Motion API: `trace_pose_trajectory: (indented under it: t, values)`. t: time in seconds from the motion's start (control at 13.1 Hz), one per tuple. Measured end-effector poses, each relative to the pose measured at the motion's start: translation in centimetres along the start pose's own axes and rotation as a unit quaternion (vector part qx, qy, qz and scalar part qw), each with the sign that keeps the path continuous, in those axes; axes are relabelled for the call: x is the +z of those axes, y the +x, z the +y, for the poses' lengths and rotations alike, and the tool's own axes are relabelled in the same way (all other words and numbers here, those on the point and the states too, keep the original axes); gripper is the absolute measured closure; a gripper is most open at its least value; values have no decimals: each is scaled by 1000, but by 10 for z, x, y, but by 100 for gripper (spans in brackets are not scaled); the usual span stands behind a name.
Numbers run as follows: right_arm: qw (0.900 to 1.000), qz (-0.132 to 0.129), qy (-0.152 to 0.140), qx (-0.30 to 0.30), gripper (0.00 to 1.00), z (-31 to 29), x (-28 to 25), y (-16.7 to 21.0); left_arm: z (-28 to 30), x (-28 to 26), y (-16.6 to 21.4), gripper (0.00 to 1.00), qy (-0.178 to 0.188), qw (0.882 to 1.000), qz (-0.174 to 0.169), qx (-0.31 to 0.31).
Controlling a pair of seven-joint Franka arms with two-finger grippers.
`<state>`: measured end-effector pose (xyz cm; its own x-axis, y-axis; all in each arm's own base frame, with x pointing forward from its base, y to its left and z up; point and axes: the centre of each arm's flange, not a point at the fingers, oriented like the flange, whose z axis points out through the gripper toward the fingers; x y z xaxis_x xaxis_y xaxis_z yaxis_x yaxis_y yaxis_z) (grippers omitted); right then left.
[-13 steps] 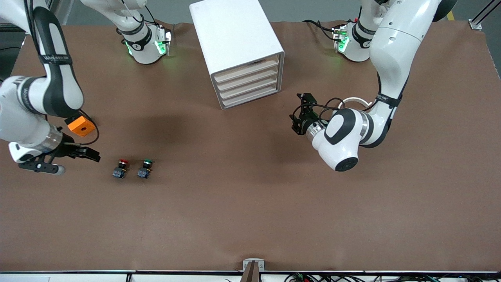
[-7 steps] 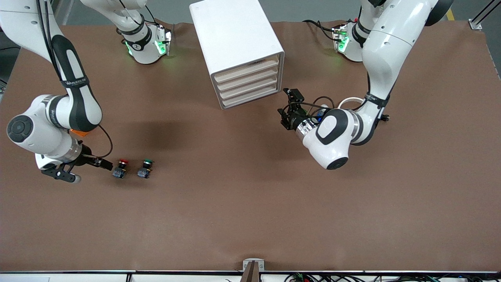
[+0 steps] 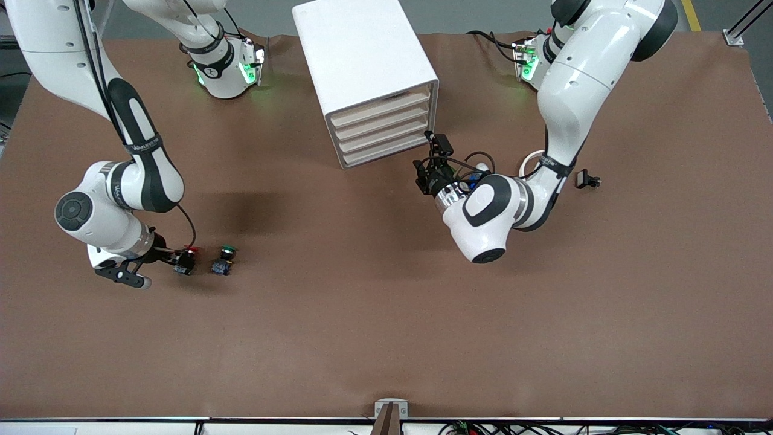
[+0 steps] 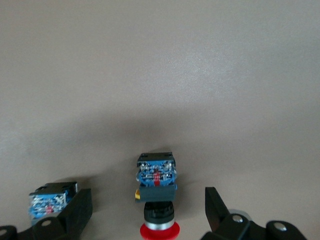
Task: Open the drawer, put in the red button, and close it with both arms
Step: 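Pull the drawer open with the left gripper while the right gripper lifts the button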
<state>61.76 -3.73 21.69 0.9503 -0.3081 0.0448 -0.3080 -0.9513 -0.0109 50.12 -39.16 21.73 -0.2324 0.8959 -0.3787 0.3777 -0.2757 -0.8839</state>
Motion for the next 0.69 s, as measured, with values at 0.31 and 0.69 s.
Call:
trace_pose_trajectory:
  t: [0.31, 0.69]
  values:
    - [1000, -4, -3, 1, 0, 2, 17, -2, 11, 11, 1, 0, 27, 999, -24, -31]
    - [1000, -12, -7, 4, 0, 7, 30, -3, 29, 53, 11, 0, 69, 994, -12, -80]
